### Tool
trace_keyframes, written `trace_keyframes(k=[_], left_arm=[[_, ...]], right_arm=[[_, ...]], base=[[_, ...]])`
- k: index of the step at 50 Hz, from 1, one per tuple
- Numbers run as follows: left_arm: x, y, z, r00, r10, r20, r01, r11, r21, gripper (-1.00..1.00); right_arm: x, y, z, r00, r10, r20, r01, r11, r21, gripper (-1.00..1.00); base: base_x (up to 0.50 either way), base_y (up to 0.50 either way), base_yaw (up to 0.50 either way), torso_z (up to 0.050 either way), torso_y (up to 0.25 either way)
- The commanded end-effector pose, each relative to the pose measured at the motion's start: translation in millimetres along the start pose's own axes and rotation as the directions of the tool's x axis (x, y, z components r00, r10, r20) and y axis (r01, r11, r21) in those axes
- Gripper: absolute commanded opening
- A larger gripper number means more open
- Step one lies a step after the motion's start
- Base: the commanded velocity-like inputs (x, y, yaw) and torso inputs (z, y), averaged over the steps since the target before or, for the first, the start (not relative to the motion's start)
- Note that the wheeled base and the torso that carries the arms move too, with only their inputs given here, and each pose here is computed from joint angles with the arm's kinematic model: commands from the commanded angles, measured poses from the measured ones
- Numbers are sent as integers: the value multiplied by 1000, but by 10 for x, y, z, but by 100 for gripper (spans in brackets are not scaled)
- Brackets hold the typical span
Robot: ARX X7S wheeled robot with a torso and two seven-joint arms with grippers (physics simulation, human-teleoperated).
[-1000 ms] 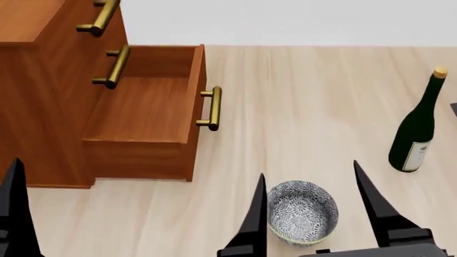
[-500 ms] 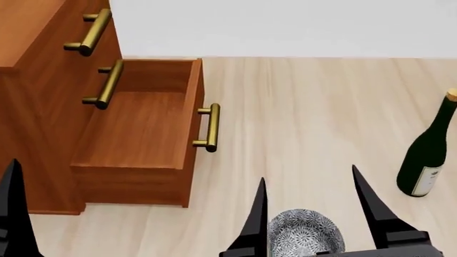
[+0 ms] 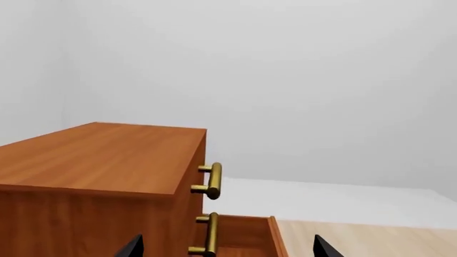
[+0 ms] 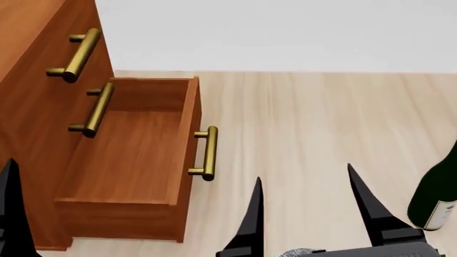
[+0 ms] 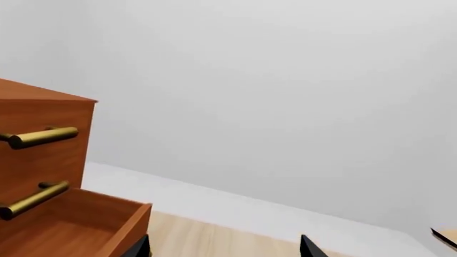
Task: Put the wine bottle in the bottom drawer of the cabinet.
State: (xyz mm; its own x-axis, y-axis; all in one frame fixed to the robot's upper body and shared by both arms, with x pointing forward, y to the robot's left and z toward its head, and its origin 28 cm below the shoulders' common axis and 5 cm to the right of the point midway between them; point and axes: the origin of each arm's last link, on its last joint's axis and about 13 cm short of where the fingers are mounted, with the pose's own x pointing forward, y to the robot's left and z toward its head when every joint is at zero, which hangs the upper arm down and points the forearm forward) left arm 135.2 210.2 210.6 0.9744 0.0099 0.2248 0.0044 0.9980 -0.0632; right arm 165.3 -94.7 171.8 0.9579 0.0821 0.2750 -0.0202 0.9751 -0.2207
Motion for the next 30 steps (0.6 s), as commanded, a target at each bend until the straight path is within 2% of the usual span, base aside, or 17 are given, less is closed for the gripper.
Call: trace_keyframes(k=[1, 7, 9, 11, 19, 21, 30], left_arm=[[5, 3, 3, 1000, 0, 1, 0, 1000, 2, 100], [3, 11, -14, 1000, -5, -5, 5, 1000, -11, 100], [-7, 8, 0, 998, -69, -4, 68, 994, -87, 100], [-2, 19, 9, 999, -34, 8, 34, 998, -47, 100], [-3, 14, -3, 1000, -22, -6, 22, 999, -29, 100], [-11, 9, 6, 1000, -6, 0, 6, 1000, 1, 100], [-22, -3, -3, 1000, -11, 0, 11, 1000, -9, 100]], right_arm=[[1, -24, 1, 1000, -13, -4, 13, 1000, -7, 100], [-14, -19, -1, 1000, -14, -8, 14, 1000, -16, 100], [-12, -15, -7, 1000, -11, -9, 11, 1000, -14, 100], [-10, -16, 1, 1000, -11, -6, 10, 1000, -14, 100], [-6, -15, -8, 1000, -9, -8, 9, 1000, -14, 100], [-9, -26, -21, 1000, -16, -13, 16, 1000, -23, 100], [2, -22, 13, 1000, -10, -8, 10, 1000, -23, 100]], base=[[238, 0, 0, 0, 0], [238, 0, 0, 0, 0], [242, 0, 0, 0, 5], [238, 0, 0, 0, 0], [238, 0, 0, 0, 0], [242, 0, 0, 0, 0], [239, 0, 0, 0, 0]])
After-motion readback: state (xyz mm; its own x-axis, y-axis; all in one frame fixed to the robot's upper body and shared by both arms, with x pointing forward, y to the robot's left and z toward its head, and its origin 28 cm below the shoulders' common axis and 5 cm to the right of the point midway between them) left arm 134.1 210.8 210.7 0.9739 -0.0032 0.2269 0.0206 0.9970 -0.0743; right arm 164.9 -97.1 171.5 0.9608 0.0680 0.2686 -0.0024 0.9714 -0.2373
